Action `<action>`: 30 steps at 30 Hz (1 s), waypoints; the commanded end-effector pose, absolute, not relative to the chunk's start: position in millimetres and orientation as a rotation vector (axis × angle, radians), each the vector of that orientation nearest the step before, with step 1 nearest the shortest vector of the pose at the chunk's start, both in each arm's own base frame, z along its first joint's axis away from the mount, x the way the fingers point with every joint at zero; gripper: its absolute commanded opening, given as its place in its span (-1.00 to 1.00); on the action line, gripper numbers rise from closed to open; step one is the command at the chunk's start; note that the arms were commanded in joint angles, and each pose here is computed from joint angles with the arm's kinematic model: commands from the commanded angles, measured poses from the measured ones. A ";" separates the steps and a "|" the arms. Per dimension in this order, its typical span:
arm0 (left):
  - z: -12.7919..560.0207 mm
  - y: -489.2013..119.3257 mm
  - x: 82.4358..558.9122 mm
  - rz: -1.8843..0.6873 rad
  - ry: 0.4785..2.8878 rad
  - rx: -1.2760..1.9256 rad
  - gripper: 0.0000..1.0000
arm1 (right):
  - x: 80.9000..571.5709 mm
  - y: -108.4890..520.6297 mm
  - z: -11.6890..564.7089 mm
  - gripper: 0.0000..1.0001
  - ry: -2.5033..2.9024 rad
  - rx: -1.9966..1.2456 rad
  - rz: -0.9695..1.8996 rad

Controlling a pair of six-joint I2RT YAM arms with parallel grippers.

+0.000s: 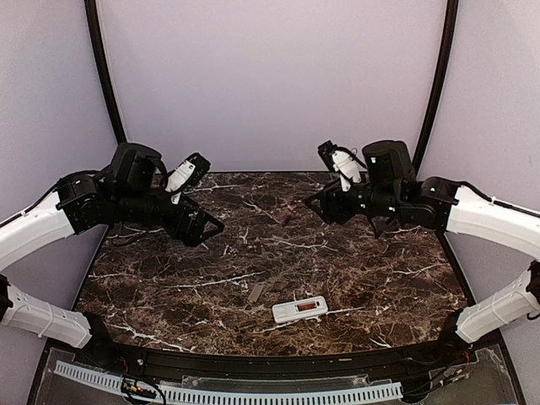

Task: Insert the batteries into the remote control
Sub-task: Pick up the battery from the corner of the board.

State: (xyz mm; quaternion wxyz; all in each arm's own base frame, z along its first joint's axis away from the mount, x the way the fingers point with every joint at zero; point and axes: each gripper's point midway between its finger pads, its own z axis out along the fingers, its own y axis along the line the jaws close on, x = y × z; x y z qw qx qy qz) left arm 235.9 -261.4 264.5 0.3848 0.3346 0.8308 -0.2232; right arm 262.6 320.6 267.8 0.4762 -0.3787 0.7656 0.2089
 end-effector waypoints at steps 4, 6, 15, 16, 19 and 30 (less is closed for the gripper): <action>269.4 -242.8 263.1 -0.501 2.095 0.743 0.98 | 367.5 278.6 278.5 0.08 2.109 -0.042 0.446; 263.5 -236.5 271.8 -0.484 2.131 0.713 0.98 | 390.7 287.5 262.2 0.08 2.176 0.008 0.398; 248.9 -221.0 279.0 -0.447 2.141 0.661 0.98 | 476.2 336.5 155.3 0.16 2.439 0.127 0.176; 247.3 -219.9 278.4 -0.450 2.144 0.658 0.98 | 480.7 341.7 144.1 0.17 2.452 0.133 0.176; 248.8 -219.1 275.6 -0.471 2.133 0.658 0.98 | 491.4 352.4 117.8 0.15 2.469 0.154 0.176; 254.7 -213.7 267.2 -0.478 2.075 0.674 0.98 | 536.8 368.8 94.2 0.25 2.415 -0.349 0.250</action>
